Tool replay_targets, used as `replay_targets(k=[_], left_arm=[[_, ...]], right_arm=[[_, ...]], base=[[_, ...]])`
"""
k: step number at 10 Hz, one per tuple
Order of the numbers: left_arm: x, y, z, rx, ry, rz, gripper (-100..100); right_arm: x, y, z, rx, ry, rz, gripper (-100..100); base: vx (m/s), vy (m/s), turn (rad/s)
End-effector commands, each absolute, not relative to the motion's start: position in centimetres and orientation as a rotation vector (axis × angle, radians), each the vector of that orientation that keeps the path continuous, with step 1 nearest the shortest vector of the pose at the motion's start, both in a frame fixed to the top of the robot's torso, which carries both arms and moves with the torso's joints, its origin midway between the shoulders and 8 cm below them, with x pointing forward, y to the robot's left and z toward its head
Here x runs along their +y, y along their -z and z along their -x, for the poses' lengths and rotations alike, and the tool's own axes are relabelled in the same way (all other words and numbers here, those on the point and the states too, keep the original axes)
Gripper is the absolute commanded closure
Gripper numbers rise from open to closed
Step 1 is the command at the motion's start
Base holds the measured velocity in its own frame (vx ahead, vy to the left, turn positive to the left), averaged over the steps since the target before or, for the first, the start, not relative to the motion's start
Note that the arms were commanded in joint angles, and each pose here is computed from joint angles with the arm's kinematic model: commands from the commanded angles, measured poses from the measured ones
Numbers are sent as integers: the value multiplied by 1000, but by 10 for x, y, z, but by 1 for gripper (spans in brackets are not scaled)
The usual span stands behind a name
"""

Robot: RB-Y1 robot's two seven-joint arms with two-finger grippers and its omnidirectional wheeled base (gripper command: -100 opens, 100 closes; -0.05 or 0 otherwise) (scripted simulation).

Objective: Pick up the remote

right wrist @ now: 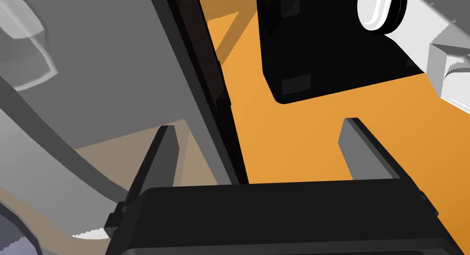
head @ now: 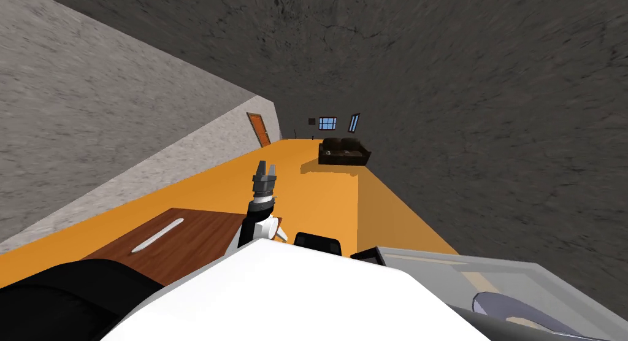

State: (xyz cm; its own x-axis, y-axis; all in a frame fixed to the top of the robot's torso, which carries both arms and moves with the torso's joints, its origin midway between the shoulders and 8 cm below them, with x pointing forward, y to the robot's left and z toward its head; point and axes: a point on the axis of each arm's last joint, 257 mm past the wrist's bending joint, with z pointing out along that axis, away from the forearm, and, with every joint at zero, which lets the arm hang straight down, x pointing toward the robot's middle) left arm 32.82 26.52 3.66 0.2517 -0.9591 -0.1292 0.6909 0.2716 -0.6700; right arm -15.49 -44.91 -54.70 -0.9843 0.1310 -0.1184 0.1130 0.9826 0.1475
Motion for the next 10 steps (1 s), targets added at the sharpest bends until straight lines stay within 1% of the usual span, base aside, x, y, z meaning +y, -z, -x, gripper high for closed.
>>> replay_targets(k=[1, 3, 6, 8, 9, 10], left_arm=[[265, -37, -328, 587, 1201, 545, 0], [265, -37, -328, 587, 1201, 545, 0], [265, -37, -328, 587, 1201, 545, 0], [265, -37, -328, 587, 1200, 545, 0], [265, -36, -328, 587, 1200, 545, 0], [265, -36, -328, 587, 1200, 545, 0]], right_arm=[[-470, 543, 174, 3050, -152, -156, -100], [-497, 539, 191, 3106, -64, -116, -100], [-519, 543, 193, 3140, 25, -77, -100], [-517, 546, 188, 3134, 20, -76, -100], [-517, 547, 187, 3134, 24, -76, 0], [-509, 556, 187, 3135, 27, -87, -100]], base=[[-50, -12, 223], [-75, -48, 350], [-102, -88, 291], [-75, -71, 102], [-8, -9, -5], [-33, -11, 39]])
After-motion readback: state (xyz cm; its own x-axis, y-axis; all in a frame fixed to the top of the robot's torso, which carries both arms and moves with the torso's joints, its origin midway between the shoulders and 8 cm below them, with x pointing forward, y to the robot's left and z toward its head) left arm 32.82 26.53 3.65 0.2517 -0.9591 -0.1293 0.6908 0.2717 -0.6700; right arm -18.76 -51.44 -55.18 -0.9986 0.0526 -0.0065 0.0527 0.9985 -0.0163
